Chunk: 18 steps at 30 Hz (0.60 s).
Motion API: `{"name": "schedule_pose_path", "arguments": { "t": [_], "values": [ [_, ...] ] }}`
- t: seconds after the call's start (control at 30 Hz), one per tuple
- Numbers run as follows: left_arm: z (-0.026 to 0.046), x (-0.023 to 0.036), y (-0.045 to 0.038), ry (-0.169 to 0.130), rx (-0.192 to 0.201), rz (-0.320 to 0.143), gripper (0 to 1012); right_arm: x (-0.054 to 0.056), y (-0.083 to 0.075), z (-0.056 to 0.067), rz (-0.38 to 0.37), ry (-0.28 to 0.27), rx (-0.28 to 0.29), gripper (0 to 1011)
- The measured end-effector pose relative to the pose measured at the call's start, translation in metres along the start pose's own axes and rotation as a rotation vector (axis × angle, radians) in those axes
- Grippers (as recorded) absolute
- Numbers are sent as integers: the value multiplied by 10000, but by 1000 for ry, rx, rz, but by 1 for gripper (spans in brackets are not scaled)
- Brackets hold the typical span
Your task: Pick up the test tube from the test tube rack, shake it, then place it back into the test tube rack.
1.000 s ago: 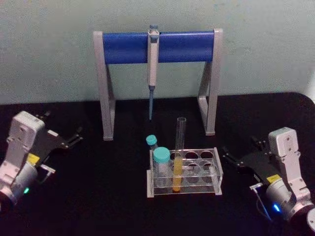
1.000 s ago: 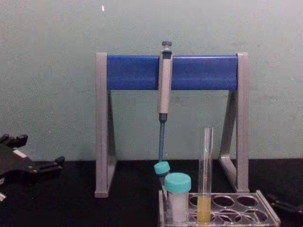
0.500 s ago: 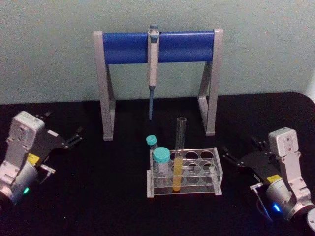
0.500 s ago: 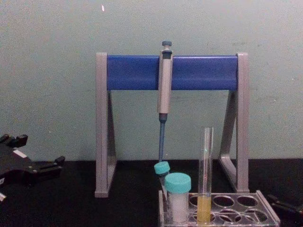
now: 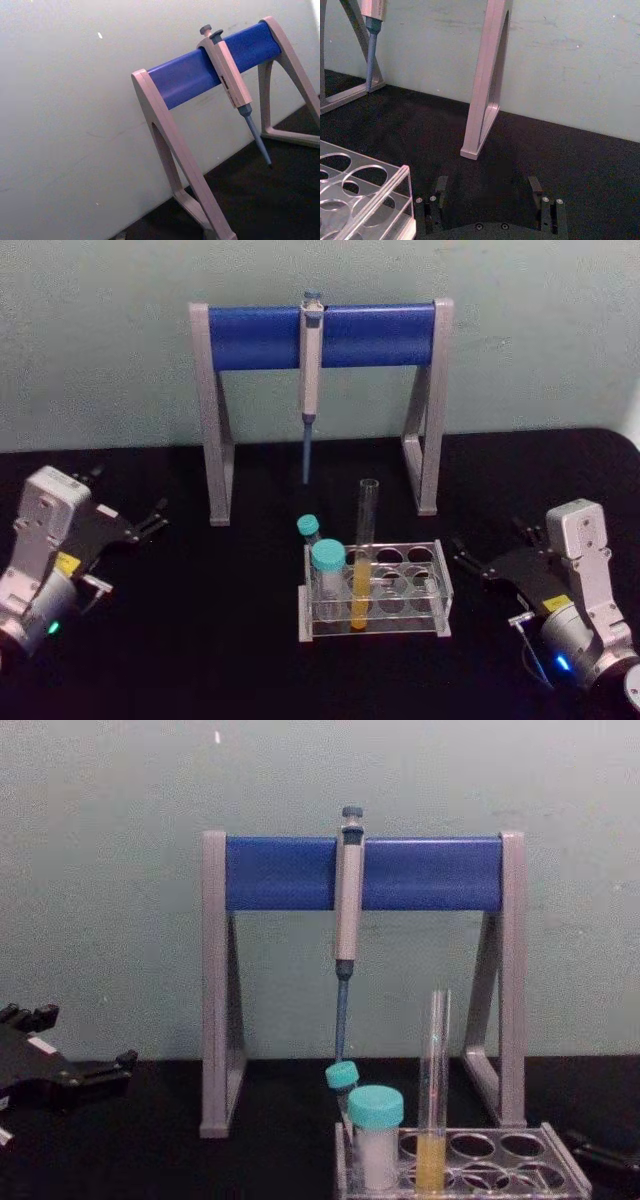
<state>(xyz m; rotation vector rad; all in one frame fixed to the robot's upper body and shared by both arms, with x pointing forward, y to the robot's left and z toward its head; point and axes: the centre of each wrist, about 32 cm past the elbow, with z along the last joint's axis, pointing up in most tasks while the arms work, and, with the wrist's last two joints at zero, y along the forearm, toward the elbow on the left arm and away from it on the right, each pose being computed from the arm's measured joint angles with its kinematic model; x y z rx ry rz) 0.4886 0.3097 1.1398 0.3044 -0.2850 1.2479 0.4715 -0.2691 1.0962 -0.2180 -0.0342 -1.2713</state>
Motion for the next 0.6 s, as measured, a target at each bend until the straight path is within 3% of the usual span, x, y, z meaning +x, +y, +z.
{"name": "schedule_pose_path", "arguments": {
  "t": [0.6],
  "values": [
    [0,0,0,0,0,0,1001,1,0,3,-1,1,2,1000]
  ]
}}
